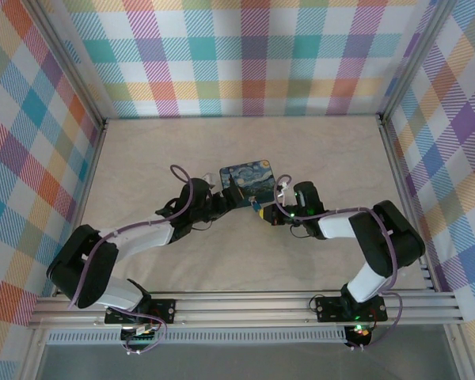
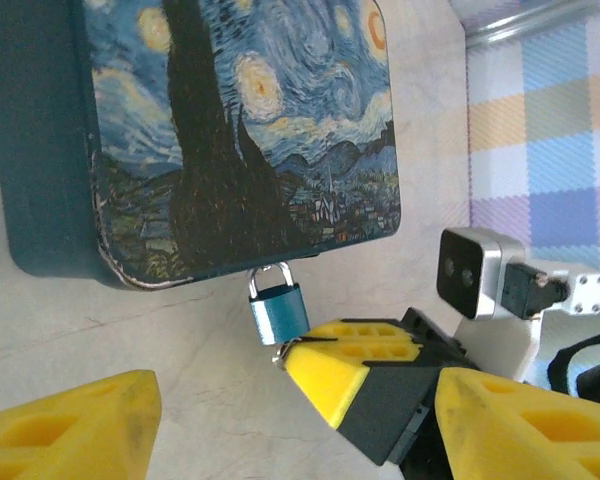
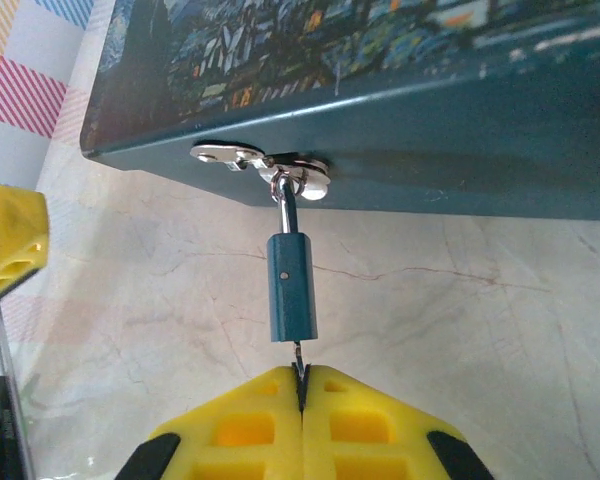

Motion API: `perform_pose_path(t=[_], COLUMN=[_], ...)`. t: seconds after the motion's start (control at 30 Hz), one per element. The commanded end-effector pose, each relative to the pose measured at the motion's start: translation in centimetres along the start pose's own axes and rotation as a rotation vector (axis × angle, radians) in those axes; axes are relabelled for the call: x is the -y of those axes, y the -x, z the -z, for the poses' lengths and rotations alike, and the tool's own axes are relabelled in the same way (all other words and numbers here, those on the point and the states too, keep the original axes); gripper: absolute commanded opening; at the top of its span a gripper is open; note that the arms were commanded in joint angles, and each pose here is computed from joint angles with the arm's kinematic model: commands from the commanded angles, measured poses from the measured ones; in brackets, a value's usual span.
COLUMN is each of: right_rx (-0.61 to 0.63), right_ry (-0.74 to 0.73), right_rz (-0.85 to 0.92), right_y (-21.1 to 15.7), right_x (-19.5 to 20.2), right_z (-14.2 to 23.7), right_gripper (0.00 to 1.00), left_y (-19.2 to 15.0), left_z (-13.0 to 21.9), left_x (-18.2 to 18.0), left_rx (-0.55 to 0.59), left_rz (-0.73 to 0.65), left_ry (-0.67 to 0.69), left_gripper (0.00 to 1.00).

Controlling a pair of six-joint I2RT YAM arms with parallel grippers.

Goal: Unlock a padlock with a key

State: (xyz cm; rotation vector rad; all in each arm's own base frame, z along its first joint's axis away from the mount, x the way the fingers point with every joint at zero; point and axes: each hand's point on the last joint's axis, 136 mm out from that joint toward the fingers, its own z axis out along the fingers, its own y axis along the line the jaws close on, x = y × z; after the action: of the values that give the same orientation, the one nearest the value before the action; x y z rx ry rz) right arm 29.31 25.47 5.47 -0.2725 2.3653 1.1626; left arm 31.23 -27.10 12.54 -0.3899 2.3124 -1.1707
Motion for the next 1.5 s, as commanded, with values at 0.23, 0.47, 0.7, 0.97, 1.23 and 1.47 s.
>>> perform_pose_path(t=[0.23, 0.47, 0.7, 0.97, 1.23, 1.47], right_rx=[-0.056, -0.041, -0.035, -0.032, -0.03, -0.03], right_ry=[0.073, 0.085, 0.084, 0.095, 0.106, 0.107], right_rz=[-0.167, -0.284, -0.354, -0.368, -0.379, -0.393], right_y=[-0.1, 0.3, 0.4, 0.5, 0.6, 0.5], right_x=[-1.9, -2.2, -2.4, -2.8, -3.1, -3.1], right_z=[0.3, 0.4, 0.2, 0.0, -0.2, -0.3], right_gripper=[0.0, 0.0, 0.0, 0.0, 0.0, 0.0], left_y=[-0.6, -1.0, -2.1, -3.1, -3.3, -4.0], left_z=[-2.2, -2.9, -3.5, -4.7, -5.9, -6.8], left_x=[0.4, 0.0, -0.4, -0.6, -0.1, 0.1], left_rx=[0.007, 0.009, -0.023, -0.056, -0.068, -0.085], left_rz=[0.145, 0.193, 0.228, 0.252, 0.269, 0.286], left_ry=[-0.098, -0.1, -0.086, -0.073, -0.094, -0.103], left_gripper=[0.64, 0.61, 0.58, 0.52, 0.5, 0.49])
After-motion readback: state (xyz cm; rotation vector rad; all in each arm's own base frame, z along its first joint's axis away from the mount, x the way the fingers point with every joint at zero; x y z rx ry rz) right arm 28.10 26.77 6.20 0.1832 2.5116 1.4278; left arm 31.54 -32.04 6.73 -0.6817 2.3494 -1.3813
